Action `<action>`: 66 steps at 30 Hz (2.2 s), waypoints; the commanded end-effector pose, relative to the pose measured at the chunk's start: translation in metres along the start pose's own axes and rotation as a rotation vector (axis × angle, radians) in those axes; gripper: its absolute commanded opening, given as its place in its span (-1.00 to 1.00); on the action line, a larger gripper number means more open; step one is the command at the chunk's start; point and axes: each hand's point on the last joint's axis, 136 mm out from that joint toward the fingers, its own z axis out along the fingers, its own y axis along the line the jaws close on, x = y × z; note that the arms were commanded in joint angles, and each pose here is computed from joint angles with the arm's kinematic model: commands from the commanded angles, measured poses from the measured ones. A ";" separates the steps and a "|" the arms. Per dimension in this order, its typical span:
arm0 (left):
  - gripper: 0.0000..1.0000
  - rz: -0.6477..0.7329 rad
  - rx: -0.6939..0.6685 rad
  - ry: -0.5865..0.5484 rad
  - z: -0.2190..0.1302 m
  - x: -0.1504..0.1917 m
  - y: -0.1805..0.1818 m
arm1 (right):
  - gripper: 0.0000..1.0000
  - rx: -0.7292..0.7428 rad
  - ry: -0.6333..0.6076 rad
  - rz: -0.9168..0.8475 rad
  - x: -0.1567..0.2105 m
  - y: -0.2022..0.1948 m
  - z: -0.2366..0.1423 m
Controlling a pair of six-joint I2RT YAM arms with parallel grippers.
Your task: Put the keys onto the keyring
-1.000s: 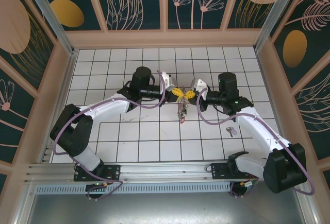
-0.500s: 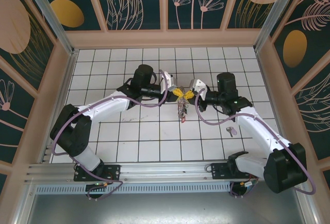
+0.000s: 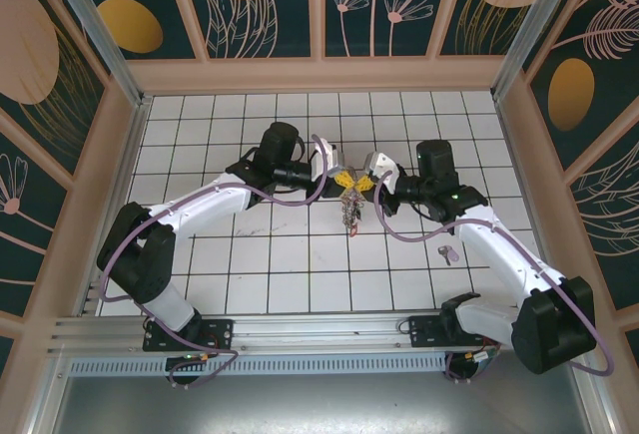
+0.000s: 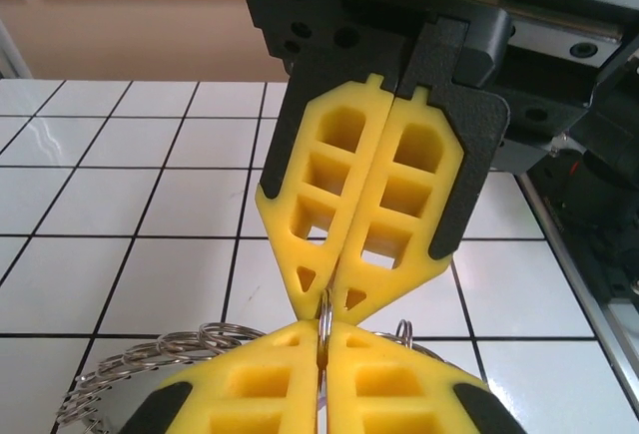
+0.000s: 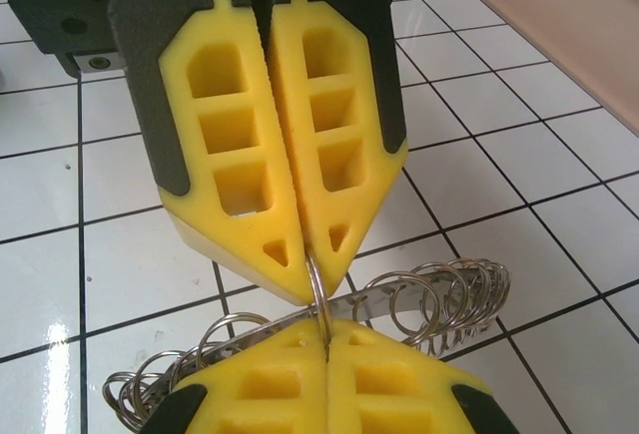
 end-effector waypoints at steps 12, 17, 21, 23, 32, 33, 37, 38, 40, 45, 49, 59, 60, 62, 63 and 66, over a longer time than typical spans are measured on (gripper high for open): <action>-1.00 -0.002 0.044 0.044 0.004 0.003 -0.005 | -1.00 0.035 -0.001 -0.065 -0.023 -0.008 -0.003; -1.00 0.035 0.027 -0.036 -0.004 -0.012 -0.010 | -1.00 0.086 0.007 -0.096 -0.017 -0.011 -0.006; -1.00 0.038 0.064 -0.150 -0.009 -0.030 -0.021 | -0.85 0.049 -0.038 -0.087 -0.018 -0.004 -0.009; -1.00 0.019 0.094 -0.189 -0.010 -0.034 -0.026 | -0.80 0.018 -0.077 -0.081 -0.024 0.001 -0.010; -1.00 0.012 0.157 -0.264 -0.013 -0.045 -0.035 | -0.94 -0.030 -0.135 -0.079 -0.030 0.008 -0.015; -1.00 0.008 0.151 -0.258 -0.012 -0.044 -0.034 | -0.99 -0.029 -0.138 -0.076 -0.030 0.007 -0.016; -0.94 -0.003 0.093 -0.165 -0.006 -0.030 -0.021 | -1.00 -0.003 -0.123 -0.074 -0.030 0.003 -0.017; -0.88 -0.009 0.076 -0.121 -0.003 -0.023 -0.017 | -1.00 0.003 -0.117 -0.071 -0.029 0.002 -0.017; -0.80 -0.002 0.047 -0.049 -0.001 -0.013 -0.010 | -1.00 0.012 -0.104 -0.064 -0.029 -0.001 -0.017; -0.59 0.003 -0.020 0.071 -0.001 0.003 0.002 | -1.00 0.049 -0.041 -0.053 -0.021 -0.009 -0.013; -0.50 0.006 -0.045 0.118 -0.003 0.007 0.007 | -1.00 0.051 -0.018 -0.055 -0.020 -0.009 -0.012; -0.41 0.022 -0.025 0.128 0.002 0.002 0.005 | -1.00 0.035 -0.009 -0.065 -0.024 -0.009 -0.006; -0.41 0.023 -0.024 0.127 0.003 0.002 0.005 | -1.00 0.032 -0.009 -0.066 -0.025 -0.008 -0.006; -0.41 0.026 -0.025 0.126 0.003 0.002 0.006 | -1.00 0.027 -0.007 -0.067 -0.024 -0.007 -0.005; -0.41 0.027 -0.025 0.125 0.004 0.002 0.006 | -1.00 0.027 -0.005 -0.067 -0.025 -0.007 -0.004; -0.41 0.029 -0.020 0.116 0.004 0.000 0.006 | -1.00 0.020 -0.001 -0.067 -0.025 -0.006 -0.003</action>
